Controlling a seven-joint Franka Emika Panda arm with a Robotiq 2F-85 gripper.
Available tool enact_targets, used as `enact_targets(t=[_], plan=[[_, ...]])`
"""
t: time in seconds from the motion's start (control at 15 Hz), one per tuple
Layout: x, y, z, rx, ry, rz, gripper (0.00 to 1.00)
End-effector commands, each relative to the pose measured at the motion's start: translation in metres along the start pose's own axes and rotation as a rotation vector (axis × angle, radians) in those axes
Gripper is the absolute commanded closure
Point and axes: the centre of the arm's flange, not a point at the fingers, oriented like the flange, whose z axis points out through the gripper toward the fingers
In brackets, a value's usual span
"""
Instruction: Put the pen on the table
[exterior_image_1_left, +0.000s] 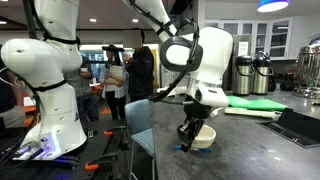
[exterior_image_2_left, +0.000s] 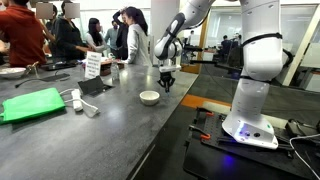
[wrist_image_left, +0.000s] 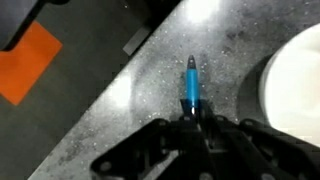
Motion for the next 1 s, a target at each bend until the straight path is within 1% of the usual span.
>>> enact_targets(t=[0.0,0.07,0.13,0.27,0.47,0.53,0.73,0.8,0.93], plan=[[0.008,0.002,0.006,-0.015,-0.022,-0.005,0.55],[0.008,-0.001,0.001,-0.020,-0.018,-0.006,0.48],[0.005,-0.002,-0.003,-0.017,-0.006,-0.019,0.39],[-0.001,-0.007,-0.018,-0.011,0.038,-0.052,0.24],[-0.020,-0.021,-0.055,-0.002,0.106,-0.108,0.03],[-0.026,-0.026,-0.067,0.014,0.121,-0.140,0.00],[-0.048,-0.043,-0.105,0.057,0.160,-0.215,0.00],[-0.055,-0.048,-0.115,0.059,0.168,-0.245,0.00],[-0.070,-0.057,-0.129,0.033,0.184,-0.281,0.00]])
